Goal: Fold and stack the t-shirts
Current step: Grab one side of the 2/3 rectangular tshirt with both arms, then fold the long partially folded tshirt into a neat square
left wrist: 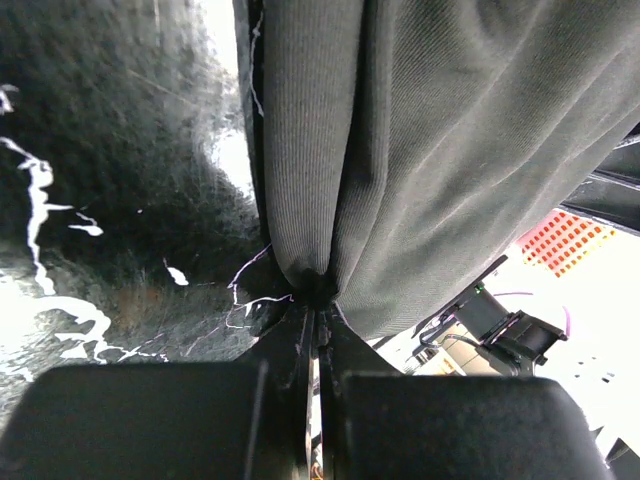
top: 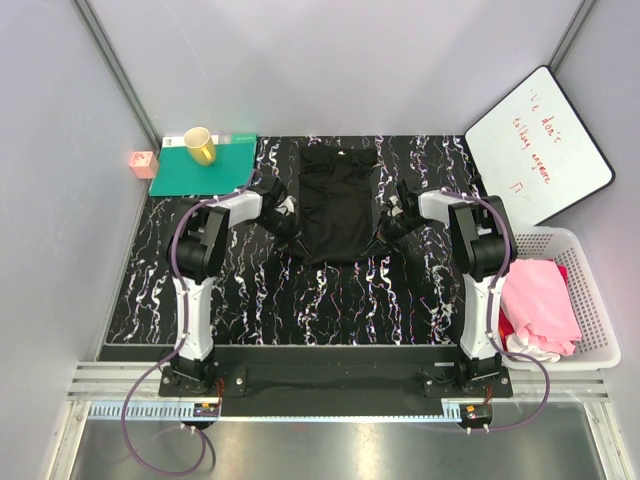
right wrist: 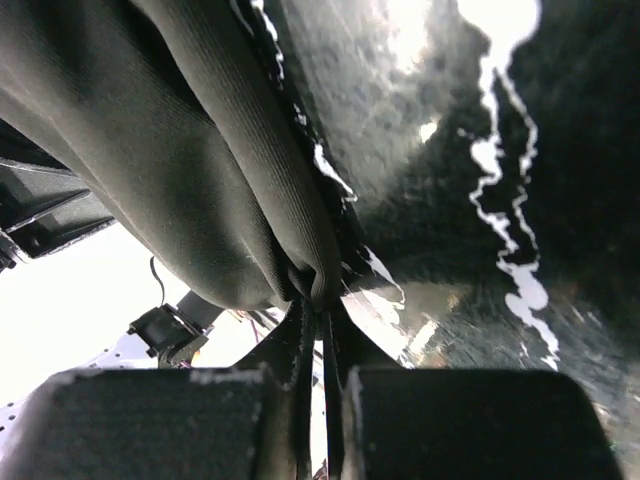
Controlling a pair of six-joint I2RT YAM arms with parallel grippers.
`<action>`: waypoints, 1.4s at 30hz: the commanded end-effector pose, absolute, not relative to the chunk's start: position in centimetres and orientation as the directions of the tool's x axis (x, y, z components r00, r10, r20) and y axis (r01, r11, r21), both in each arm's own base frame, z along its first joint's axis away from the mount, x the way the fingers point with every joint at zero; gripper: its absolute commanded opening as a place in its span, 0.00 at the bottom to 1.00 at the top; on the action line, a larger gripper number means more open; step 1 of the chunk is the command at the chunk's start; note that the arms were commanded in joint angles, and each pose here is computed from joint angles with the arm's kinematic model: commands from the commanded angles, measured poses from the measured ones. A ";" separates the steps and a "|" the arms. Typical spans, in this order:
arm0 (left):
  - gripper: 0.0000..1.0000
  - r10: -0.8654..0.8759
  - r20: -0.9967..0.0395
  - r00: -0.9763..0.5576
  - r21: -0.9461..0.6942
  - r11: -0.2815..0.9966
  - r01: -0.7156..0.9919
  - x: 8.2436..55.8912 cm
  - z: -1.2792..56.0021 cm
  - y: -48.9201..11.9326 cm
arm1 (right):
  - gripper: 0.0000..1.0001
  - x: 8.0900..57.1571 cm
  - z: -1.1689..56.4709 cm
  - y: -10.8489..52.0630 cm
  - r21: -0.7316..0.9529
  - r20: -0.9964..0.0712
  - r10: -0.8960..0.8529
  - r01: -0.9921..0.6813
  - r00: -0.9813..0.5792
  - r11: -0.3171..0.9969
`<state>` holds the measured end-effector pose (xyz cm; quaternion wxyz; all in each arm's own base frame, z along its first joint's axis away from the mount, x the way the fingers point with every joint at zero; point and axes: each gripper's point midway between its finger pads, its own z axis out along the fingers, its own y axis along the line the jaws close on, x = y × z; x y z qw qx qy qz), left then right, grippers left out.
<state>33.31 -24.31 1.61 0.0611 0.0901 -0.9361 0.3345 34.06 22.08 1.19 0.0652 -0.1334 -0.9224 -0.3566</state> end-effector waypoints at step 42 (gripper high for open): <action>0.00 -0.196 -0.245 -0.949 -0.645 0.764 0.009 44.0 15.9 -22.6 | 0.00 50.8 15.4 24.2 0.691 -0.353 0.158 -0.143 -0.922 0.709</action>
